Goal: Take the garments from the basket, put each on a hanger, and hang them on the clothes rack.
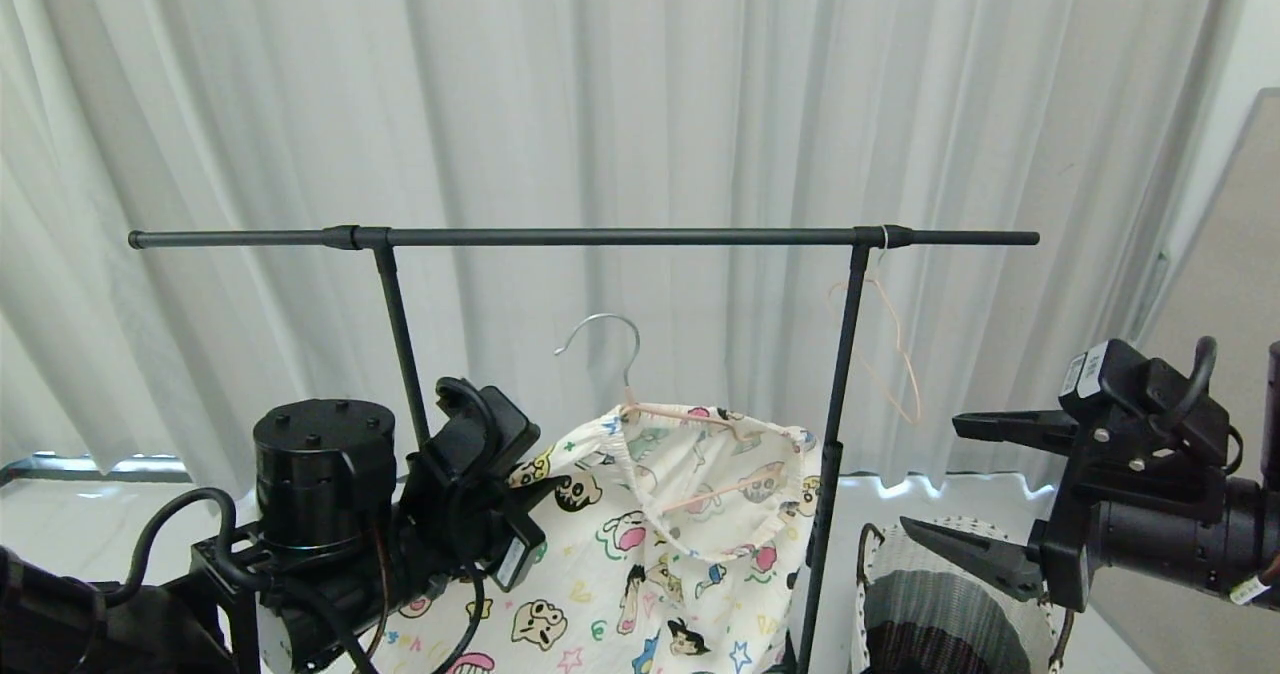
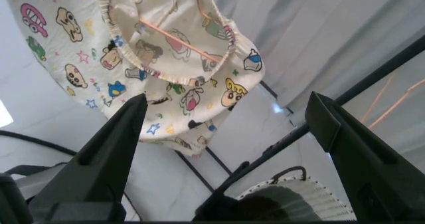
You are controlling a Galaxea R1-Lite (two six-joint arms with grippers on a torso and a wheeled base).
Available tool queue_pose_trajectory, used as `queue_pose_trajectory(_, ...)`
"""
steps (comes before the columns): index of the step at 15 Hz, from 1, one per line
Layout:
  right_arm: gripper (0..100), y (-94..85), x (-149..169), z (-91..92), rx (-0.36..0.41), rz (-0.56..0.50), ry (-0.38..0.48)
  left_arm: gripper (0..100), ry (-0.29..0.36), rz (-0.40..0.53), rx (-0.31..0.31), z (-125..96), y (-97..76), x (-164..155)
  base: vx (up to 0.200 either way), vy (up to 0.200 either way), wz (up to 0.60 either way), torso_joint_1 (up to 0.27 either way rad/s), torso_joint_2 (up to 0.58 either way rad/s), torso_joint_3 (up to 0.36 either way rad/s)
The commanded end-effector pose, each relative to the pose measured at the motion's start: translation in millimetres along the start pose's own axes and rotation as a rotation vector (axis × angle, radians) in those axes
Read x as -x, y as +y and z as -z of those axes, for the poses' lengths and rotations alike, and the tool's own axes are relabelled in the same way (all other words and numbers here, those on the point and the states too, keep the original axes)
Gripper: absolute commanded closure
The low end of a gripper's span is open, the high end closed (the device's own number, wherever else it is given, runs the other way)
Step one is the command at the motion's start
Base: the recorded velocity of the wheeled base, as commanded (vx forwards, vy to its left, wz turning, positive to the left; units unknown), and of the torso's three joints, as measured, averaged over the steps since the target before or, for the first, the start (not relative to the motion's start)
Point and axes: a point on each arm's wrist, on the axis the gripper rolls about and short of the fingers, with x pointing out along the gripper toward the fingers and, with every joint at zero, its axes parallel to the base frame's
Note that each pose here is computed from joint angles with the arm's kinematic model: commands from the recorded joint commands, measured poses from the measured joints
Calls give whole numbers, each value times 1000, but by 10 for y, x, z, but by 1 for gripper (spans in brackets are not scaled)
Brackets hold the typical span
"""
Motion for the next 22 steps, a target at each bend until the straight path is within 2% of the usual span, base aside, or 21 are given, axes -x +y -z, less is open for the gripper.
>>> queue_pose_trajectory(1, 0, 1, -20, 8, 12, -5, 7, 100, -14, 19, -9, -5, -65, -14, 0, 0, 0, 0, 0, 0)
queue_pose_trajectory(2, 0, 0, -23, 10, 13, -6, 8, 100, -16, 21, -10, -7, -72, -13, 0, 0, 0, 0, 0, 0)
queue_pose_trajectory(3, 0, -21, -94, -2, 28, -23, 35, 100, -56, 82, -36, -9, -269, 30, 0, 0, 0, 0, 0, 0)
queue_pose_trajectory(5, 0, -61, -215, -112, 76, -94, 55, 100, -79, 147, -63, 19, -467, 62, 0, 0, 0, 0, 0, 0)
queue_pose_trajectory(8, 0, -68, -364, -282, 163, -256, 138, 100, -134, 199, -123, -26, -616, 102, 0, 0, 0, 0, 0, 0)
queue_pose_trajectory(11, 0, -16, -580, -310, 227, -384, 222, 100, -153, 221, -161, -49, -644, 104, 0, 0, 0, 0, 0, 0)
queue_pose_trajectory(15, 0, 124, -801, -222, 228, -459, 282, 100, -159, 222, -162, -61, -646, 97, 0, 0, 0, 0, 0, 0)
queue_pose_trajectory(17, 0, 128, -876, -168, 223, -459, 312, 100, -169, 219, -160, -70, -646, 100, 0, 0, 0, 0, 0, 0)
queue_pose_trajectory(19, 0, 113, -935, -114, 227, -416, 358, 100, -177, 228, -159, -84, -665, 105, 0, 0, 0, 0, 0, 0)
queue_pose_trajectory(22, 0, 110, -974, -89, 217, -413, 372, 100, -190, 227, -160, -98, -669, 108, 0, 0, 0, 0, 0, 0)
